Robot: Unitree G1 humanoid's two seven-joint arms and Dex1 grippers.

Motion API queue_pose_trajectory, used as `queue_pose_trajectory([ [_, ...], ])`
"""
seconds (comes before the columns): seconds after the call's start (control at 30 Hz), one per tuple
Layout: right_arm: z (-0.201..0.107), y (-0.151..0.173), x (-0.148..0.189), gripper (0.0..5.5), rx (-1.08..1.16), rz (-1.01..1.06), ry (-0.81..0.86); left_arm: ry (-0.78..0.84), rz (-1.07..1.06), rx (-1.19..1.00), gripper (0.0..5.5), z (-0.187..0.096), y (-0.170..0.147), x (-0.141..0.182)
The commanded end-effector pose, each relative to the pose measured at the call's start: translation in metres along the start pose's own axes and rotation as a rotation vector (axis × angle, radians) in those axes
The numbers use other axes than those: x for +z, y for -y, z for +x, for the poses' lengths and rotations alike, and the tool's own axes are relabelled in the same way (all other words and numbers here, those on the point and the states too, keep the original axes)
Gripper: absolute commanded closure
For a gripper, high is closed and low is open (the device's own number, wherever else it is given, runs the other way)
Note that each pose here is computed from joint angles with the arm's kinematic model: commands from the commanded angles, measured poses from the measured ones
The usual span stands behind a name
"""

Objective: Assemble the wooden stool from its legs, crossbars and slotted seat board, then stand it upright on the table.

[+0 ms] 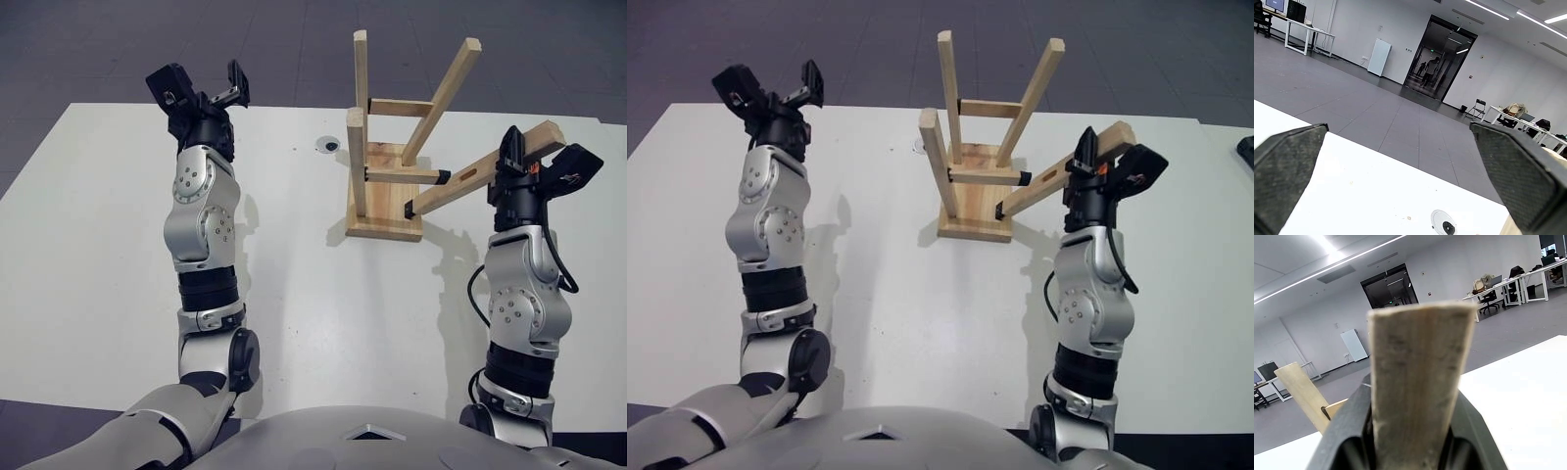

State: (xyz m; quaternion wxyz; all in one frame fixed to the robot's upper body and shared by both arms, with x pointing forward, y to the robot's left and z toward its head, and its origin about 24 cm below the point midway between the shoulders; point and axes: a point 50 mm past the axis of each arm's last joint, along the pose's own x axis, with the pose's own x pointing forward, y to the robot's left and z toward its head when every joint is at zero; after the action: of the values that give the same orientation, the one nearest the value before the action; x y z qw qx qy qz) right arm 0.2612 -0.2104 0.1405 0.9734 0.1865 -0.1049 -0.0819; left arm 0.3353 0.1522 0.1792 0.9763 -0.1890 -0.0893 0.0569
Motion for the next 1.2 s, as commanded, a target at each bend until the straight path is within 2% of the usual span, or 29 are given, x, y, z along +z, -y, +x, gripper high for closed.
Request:
queue_pose_trajectory([
  [0.03, -0.013, 0.017, -0.034, 4.46, -0.089, -0.190, -0.224, 0.013, -0.008, -0.033, 0.10, -0.001, 0.012, 0.009],
  [0.3, -0.011, 0.014, -0.039, 4.46, -0.074, -0.296, -0.279, 0.036, -0.018, -0.062, 0.10, -0.005, 0.022, 0.019],
  [0.47, -0.028, 0.026, -0.074, 4.45, -0.118, -0.255, -0.443, 0.031, -0.017, -0.075, 0.10, -0.007, 0.025, 0.017],
  [0.6, -0.050, 0.051, -0.110, 4.45, -0.131, -0.304, -0.612, 0.015, -0.020, -0.094, 0.10, -0.008, 0.027, 0.014],
  [0.73, -0.067, 0.062, -0.140, 4.45, -0.115, -0.329, -0.756, -0.001, -0.040, -0.125, 0.10, -0.009, 0.032, 0.011],
  [0.97, -0.098, 0.074, -0.166, 4.45, -0.033, -0.490, -0.964, 0.011, -0.061, -0.238, 0.10, -0.010, 0.050, 0.019],
  [1.07, -0.096, 0.068, -0.172, 4.45, -0.008, -0.488, -0.998, 0.007, -0.052, -0.288, 0.10, -0.012, 0.057, 0.019],
  [1.2, -0.071, 0.051, -0.164, 4.45, -0.005, -0.380, -0.933, 0.022, -0.041, -0.368, 0.10, -0.013, 0.067, 0.023],
])
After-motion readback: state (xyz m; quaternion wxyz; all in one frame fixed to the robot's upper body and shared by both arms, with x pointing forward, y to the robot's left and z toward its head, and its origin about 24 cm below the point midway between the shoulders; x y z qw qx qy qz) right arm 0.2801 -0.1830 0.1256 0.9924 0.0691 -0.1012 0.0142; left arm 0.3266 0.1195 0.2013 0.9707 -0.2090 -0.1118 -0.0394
